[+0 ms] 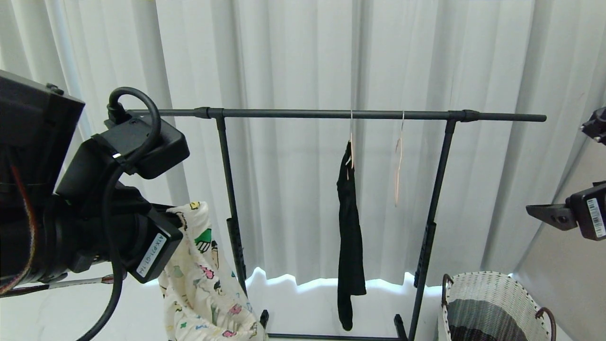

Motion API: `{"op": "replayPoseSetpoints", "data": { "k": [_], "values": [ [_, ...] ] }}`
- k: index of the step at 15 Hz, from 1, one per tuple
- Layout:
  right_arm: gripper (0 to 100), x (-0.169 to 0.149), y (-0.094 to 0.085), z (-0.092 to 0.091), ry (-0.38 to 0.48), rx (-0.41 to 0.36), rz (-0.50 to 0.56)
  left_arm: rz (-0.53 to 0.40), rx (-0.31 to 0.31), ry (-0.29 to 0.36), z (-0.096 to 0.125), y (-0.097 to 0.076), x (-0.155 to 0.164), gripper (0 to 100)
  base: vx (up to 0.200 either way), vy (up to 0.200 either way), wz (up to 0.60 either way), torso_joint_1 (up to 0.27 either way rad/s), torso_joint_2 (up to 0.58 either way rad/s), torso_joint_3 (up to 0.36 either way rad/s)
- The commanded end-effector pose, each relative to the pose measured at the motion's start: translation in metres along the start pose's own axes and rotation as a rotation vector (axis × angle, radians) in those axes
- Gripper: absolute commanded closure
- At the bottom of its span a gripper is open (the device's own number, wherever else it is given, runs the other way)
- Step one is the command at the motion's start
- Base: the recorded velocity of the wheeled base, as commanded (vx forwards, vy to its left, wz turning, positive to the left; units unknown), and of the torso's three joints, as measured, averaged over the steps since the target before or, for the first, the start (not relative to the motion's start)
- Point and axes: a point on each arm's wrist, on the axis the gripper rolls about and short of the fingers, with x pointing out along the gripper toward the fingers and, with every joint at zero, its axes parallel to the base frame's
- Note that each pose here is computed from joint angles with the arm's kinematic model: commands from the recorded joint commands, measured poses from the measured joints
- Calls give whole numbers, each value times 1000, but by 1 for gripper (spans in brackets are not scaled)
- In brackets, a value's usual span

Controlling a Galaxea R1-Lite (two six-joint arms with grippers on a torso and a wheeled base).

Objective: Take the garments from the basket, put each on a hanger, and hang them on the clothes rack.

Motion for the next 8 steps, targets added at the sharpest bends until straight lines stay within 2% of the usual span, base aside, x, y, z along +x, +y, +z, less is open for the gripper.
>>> {"op": "replayPoseSetpoints", "data": {
  "k": [1, 4, 8],
  "values": [
    [0, 7, 3, 1, -15, 5, 9, 1, 0, 4, 0, 0, 1, 100, 0, 0, 0, 0, 0, 0],
    [0, 24, 8, 10, -84, 42, 56, 1, 0, 4, 0, 0, 1, 100, 0, 0, 0, 0, 0, 0],
    [0, 57, 18, 23, -134, 87, 61, -24, 23, 8, -2, -7, 2, 100, 200, 0, 0, -5, -4, 5]
  ]
}}
